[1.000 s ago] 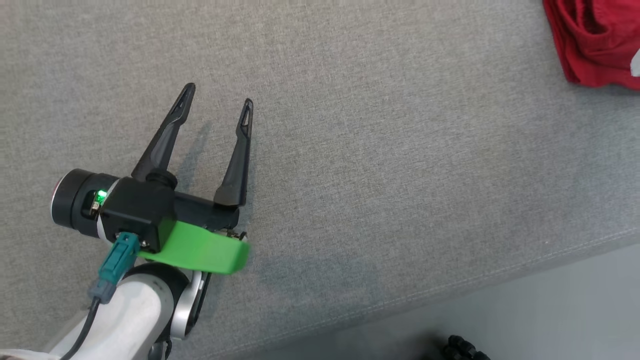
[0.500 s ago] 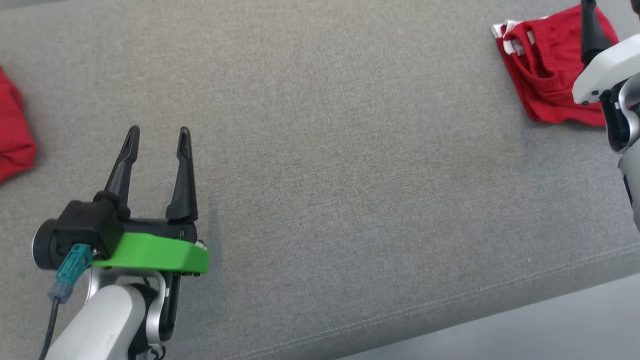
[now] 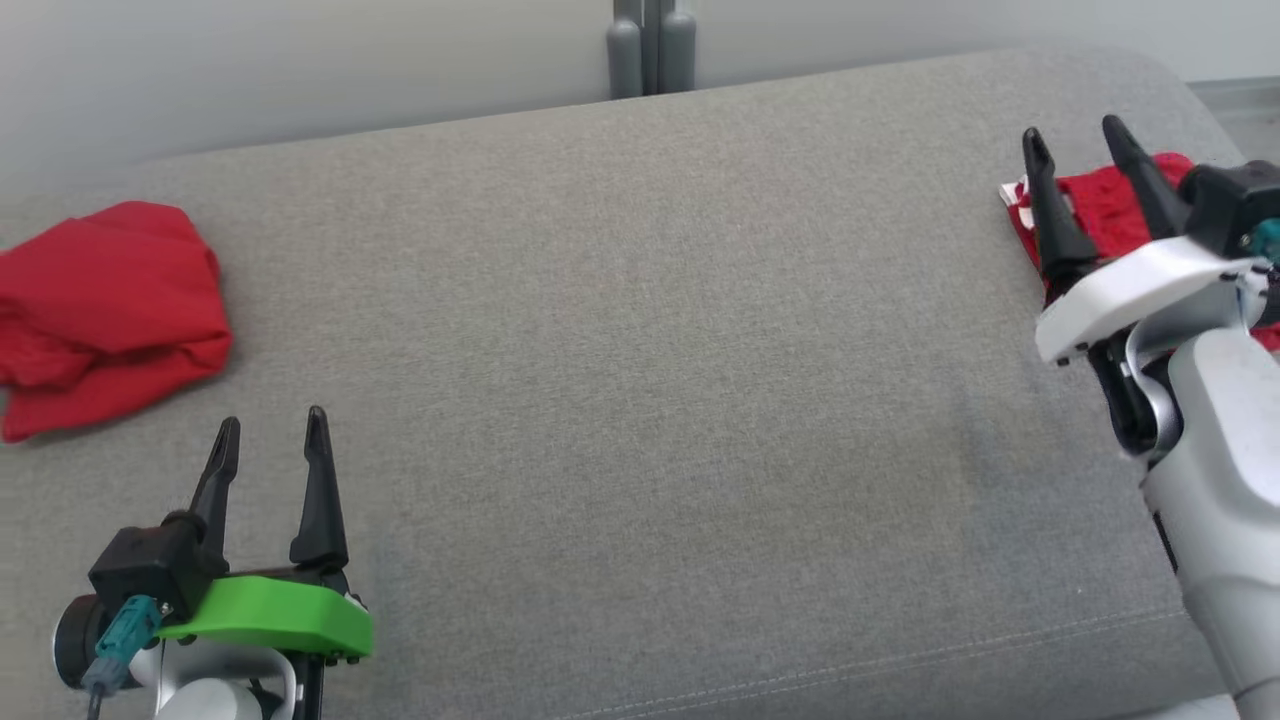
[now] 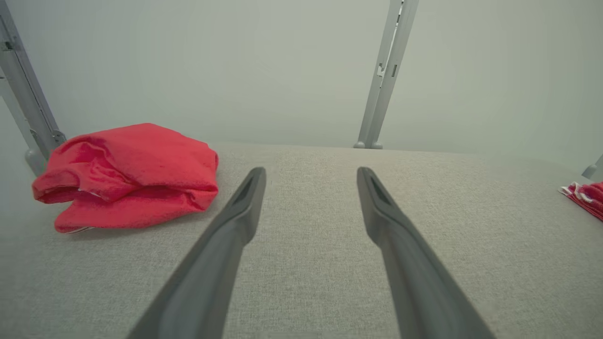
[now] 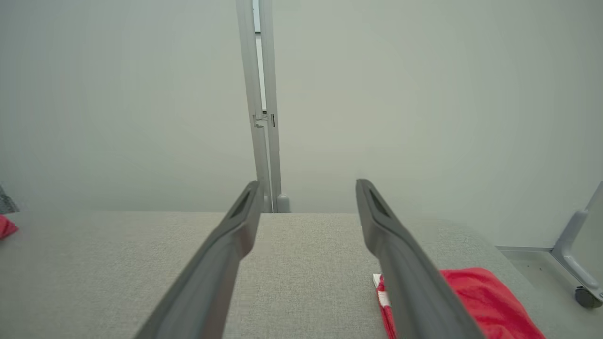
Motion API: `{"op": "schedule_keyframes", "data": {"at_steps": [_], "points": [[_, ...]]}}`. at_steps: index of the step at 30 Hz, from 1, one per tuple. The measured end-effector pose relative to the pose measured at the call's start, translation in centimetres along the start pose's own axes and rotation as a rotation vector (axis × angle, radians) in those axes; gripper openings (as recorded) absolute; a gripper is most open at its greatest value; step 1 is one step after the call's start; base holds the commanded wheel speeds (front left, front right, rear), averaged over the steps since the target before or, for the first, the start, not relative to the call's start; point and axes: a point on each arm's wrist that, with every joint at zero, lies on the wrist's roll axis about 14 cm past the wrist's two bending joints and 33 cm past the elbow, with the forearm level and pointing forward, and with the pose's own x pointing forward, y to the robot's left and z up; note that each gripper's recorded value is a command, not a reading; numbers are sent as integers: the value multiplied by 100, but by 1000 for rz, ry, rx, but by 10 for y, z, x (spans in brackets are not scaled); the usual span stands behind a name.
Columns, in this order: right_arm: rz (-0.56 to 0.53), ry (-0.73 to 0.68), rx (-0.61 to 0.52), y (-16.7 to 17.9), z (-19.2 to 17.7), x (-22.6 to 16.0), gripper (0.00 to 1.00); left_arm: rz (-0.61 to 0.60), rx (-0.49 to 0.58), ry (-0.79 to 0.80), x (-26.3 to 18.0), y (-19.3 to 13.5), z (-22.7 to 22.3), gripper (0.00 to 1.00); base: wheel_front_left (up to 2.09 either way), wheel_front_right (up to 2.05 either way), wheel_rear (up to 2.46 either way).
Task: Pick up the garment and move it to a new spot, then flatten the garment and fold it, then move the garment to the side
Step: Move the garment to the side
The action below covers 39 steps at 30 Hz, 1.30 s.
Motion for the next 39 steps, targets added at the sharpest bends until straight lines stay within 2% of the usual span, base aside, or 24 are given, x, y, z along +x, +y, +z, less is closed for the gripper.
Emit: {"op": "schedule_keyframes", "data": {"at_steps": [9, 13, 19, 22, 26, 39], "points": [[62, -33, 97, 59, -4, -44, 100, 98, -4, -15, -43, 31, 6, 100, 0, 0, 0], [56, -31, 145, 76, -5, -62, 100, 133, 10, -19, -58, 42, 7, 100, 0, 0, 0], [86, 30, 165, 101, -20, -87, 100, 172, 10, -11, -79, 53, 2, 100, 0, 0, 0], [99, 49, 153, 107, -25, -97, 100, 175, 8, -2, -85, 54, -2, 100, 0, 0, 0], [123, 67, 208, 118, -30, -105, 100, 166, -6, -3, -87, 51, -4, 100, 0, 0, 0], [131, 84, 238, 123, -38, -117, 100, 149, -23, -8, -91, 46, -7, 100, 0, 0, 0]]}}
